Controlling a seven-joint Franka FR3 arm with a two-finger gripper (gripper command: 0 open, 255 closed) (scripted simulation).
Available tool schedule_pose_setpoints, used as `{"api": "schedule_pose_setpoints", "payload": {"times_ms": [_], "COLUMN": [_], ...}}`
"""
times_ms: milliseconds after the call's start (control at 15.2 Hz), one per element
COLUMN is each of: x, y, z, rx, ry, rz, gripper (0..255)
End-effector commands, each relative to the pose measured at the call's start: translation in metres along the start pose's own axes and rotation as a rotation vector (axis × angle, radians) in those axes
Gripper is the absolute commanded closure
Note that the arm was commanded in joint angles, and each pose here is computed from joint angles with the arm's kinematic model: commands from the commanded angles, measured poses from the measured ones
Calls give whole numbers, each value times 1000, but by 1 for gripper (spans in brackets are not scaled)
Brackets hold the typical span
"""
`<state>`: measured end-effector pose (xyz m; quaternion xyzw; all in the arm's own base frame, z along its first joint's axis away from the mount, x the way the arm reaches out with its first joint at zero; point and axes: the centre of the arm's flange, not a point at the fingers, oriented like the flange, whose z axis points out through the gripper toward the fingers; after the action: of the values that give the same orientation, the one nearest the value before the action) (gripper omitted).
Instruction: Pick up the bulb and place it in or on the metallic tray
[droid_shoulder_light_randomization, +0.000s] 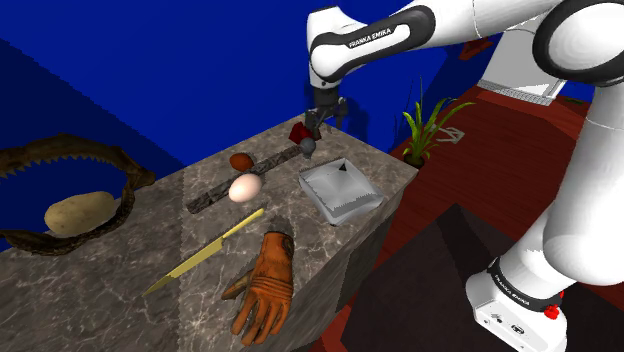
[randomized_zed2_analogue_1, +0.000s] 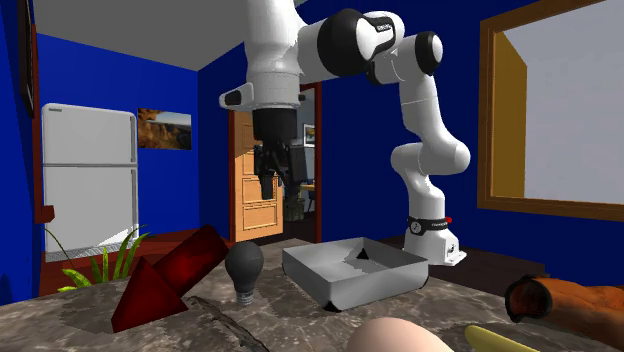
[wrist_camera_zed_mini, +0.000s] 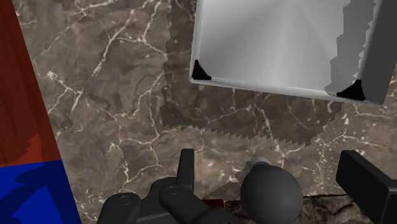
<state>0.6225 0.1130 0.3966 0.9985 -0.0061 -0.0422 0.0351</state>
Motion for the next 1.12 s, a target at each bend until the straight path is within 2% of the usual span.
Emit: {"api": "schedule_pose_setpoints", "payload": {"times_ms": [0, 330, 792, 1056], "x": [25, 80, 79, 79], "y": [-10, -32, -31, -31], "z": [8, 34, 71, 74], "rx": [-3, -9, -9, -9], "ry": [-3, -10, -10, -10], "rz": [1, 1, 1, 1], "gripper": [0, 0, 0, 0]}}
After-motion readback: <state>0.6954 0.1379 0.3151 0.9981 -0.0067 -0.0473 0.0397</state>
